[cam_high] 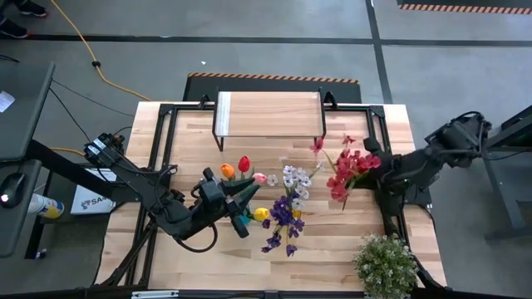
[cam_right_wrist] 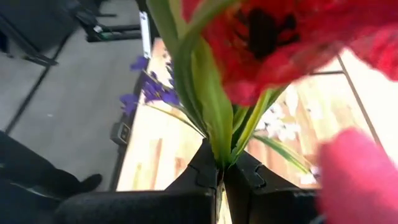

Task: Pick and place flowers into a vace then onto a shelf
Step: Put the red flowers into the yellow vase

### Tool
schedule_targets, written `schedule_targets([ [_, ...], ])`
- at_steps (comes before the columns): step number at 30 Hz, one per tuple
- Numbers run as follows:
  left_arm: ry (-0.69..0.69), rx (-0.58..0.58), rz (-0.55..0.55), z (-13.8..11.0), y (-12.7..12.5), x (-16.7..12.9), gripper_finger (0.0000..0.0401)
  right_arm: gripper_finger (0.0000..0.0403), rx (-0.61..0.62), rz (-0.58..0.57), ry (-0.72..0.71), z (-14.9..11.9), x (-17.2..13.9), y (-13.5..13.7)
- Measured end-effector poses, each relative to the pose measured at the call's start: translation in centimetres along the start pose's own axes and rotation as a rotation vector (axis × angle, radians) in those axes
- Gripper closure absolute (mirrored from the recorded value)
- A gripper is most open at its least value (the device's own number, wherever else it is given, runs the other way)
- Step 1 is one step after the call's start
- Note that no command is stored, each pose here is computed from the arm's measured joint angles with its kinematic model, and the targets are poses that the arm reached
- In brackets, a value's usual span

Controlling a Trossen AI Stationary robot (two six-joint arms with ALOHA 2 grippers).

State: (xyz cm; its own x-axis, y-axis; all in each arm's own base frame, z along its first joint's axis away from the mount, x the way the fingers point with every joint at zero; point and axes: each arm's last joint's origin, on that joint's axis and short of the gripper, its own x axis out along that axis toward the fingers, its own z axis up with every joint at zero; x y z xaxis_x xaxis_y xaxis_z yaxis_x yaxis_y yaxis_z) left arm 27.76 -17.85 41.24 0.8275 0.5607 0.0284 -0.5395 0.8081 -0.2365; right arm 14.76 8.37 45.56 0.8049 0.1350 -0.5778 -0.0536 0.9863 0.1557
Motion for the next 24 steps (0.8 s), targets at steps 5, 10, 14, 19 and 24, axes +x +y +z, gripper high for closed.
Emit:
schedule_targets([
  [5, 0.001, 0.002, 0.0, 0.0, 0.0, 0.0, 0.0272, 0.0402, 0.01, -0.056, 0.033, -1.4, 1.1, 1.0],
  [10, 0.001, 0.003, 0.0, 0.0, 0.0, 0.0, 0.0272, 0.0402, 0.063, -0.088, 0.024, -4.9, 3.6, 1.5],
  [14, 0.001, 0.003, 0.001, 0.0, 0.0, 0.0, 0.0272, 0.0402, 0.11, -0.084, -0.078, -7.6, 5.2, 1.5],
  [19, 0.001, 0.003, 0.001, 0.0, 0.0, 0.0, 0.0272, 0.0402, 0.16, -0.112, -0.271, -9.5, 6.0, 0.6],
  [24, 0.001, -0.007, -0.005, 0.0, 0.0, 0.0, 0.0272, 0.0402, 0.159, -0.116, -0.452, -10.2, 6.5, 0.2],
])
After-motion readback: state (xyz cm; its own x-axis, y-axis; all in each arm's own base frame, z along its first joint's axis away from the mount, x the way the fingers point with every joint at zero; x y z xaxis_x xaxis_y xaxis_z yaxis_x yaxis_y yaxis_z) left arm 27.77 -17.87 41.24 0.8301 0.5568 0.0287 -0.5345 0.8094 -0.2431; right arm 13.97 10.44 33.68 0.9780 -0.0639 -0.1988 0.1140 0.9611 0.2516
